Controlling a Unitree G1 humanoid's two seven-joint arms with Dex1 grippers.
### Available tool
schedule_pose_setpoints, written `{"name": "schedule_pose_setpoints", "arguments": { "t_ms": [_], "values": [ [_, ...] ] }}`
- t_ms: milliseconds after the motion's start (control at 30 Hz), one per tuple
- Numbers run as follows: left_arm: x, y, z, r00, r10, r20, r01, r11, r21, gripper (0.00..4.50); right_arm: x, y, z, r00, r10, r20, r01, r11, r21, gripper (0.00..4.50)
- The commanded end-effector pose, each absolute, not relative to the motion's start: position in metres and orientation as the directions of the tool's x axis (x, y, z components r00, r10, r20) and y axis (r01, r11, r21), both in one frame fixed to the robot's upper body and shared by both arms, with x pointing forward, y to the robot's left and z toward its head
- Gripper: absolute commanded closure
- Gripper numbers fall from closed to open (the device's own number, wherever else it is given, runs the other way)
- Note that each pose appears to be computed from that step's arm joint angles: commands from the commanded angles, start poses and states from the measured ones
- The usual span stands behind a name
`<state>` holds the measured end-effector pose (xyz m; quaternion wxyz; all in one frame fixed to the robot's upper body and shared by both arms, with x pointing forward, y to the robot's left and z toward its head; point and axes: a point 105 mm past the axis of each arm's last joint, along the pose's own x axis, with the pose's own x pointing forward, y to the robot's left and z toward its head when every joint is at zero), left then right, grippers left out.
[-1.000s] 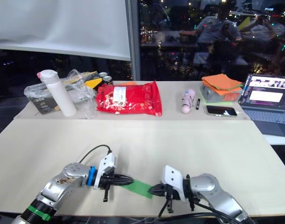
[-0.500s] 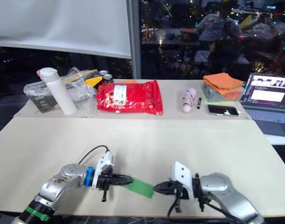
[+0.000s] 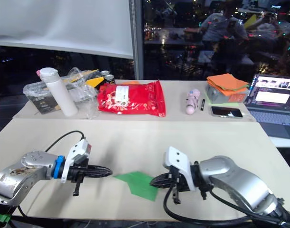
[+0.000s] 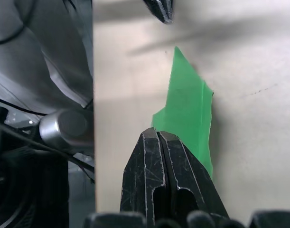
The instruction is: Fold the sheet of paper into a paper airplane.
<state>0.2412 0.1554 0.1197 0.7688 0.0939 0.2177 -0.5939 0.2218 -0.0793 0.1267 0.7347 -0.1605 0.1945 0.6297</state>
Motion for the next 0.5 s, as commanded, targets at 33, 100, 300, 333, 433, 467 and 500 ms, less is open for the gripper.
{"name": "schedule_pose_setpoints", "arguments": {
  "t_ms": [33, 100, 300, 333, 433, 467, 500],
  "values": [
    [0.236, 0.156, 0.13, 0.223, -0.875, -0.429, 0.957, 0.28, -0.072, 4.5, 0.231, -0.076, 0.122, 0.156, 0.852, -0.5, -0.984, 0.181, 0.002, 4.48],
    [0.235, 0.156, 0.129, 0.235, -0.873, -0.427, 0.953, 0.292, -0.073, 4.5, 0.237, -0.076, 0.118, 0.176, 0.843, -0.508, -0.979, 0.202, -0.003, 4.48],
    [0.232, 0.155, 0.124, 0.281, -0.857, -0.432, 0.941, 0.334, -0.051, 4.5, 0.287, -0.081, 0.105, 0.351, 0.786, -0.509, -0.92, 0.392, -0.029, 4.48],
    [0.233, 0.157, 0.123, 0.291, -0.85, -0.438, 0.938, 0.343, -0.043, 4.5, 0.292, -0.08, 0.109, 0.366, 0.792, -0.489, -0.911, 0.411, -0.016, 4.48],
    [0.235, 0.161, 0.122, 0.311, -0.839, -0.447, 0.931, 0.363, -0.032, 4.5, 0.294, -0.077, 0.126, 0.36, 0.816, -0.451, -0.917, 0.399, -0.01, 4.48],
    [0.235, 0.162, 0.122, 0.312, -0.831, -0.46, 0.931, 0.364, -0.025, 4.5, 0.292, -0.074, 0.131, 0.358, 0.822, -0.443, -0.913, 0.407, 0.017, 4.48],
    [0.234, 0.164, 0.121, 0.308, -0.824, -0.476, 0.934, 0.358, -0.016, 4.5, 0.29, -0.069, 0.138, 0.359, 0.828, -0.431, -0.911, 0.411, 0.031, 4.48]
  ]
}}
